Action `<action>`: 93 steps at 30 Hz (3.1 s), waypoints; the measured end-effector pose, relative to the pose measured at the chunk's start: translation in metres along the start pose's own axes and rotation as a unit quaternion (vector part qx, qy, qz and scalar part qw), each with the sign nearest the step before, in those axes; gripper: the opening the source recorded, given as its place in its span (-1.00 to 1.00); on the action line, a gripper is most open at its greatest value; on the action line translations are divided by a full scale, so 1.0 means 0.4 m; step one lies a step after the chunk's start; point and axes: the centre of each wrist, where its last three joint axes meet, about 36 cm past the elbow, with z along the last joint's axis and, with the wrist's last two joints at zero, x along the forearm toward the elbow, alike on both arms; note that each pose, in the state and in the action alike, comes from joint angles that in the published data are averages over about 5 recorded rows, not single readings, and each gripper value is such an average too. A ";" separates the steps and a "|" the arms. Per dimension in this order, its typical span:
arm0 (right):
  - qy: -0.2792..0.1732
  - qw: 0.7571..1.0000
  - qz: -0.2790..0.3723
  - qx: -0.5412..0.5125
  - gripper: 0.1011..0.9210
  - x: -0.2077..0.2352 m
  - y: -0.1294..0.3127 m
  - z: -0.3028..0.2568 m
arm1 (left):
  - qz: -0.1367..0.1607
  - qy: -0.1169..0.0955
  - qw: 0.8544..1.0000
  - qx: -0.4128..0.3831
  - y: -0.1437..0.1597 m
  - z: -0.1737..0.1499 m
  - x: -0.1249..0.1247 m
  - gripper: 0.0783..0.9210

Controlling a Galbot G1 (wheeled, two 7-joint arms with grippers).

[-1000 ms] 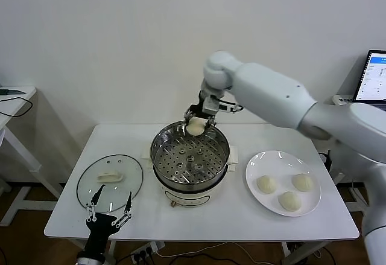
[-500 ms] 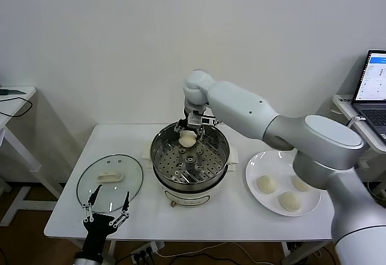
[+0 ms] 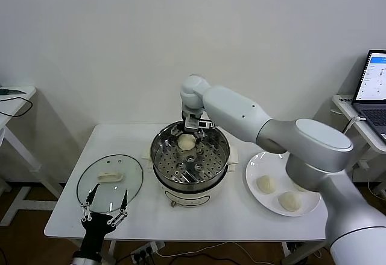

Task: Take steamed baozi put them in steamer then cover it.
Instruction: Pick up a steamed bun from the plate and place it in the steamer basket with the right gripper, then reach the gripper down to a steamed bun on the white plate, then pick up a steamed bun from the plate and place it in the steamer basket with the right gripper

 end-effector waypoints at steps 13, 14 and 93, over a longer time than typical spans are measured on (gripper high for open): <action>-0.008 0.932 0.012 -0.363 0.76 0.238 0.387 0.093 | 0.007 -0.001 1.000 0.006 -0.016 -0.001 -0.006 0.77; -0.012 0.922 0.008 -0.388 0.76 0.234 0.422 0.091 | 0.007 -0.001 1.000 0.007 -0.017 -0.001 -0.007 0.77; -0.052 0.873 -0.041 -0.483 0.34 0.291 0.283 0.020 | 0.002 0.002 1.000 0.014 -0.029 -0.009 -0.004 0.77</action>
